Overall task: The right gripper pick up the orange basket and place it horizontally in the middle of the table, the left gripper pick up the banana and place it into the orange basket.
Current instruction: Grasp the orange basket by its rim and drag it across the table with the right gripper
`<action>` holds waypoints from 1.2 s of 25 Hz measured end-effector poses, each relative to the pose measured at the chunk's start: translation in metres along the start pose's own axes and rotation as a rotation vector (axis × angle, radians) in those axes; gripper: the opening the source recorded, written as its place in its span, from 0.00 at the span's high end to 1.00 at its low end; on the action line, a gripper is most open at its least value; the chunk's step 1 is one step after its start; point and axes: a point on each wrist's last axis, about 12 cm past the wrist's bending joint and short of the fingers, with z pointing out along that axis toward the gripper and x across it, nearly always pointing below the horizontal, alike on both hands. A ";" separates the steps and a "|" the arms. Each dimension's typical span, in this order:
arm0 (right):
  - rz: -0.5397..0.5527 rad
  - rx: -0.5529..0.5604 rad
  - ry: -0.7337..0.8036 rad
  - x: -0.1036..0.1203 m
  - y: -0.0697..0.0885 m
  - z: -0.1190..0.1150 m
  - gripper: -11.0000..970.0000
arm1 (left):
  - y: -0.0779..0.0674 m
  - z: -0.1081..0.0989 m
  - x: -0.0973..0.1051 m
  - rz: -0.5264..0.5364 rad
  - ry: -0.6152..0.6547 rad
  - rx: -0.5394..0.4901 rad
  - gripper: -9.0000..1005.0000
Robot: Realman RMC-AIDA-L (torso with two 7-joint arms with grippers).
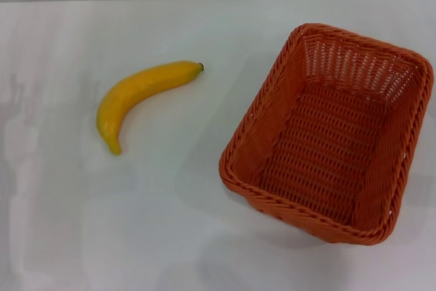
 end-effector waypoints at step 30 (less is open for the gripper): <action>0.613 -0.941 0.682 -0.147 -0.012 0.142 0.17 | -0.004 0.002 -0.001 -0.008 -0.005 0.012 0.15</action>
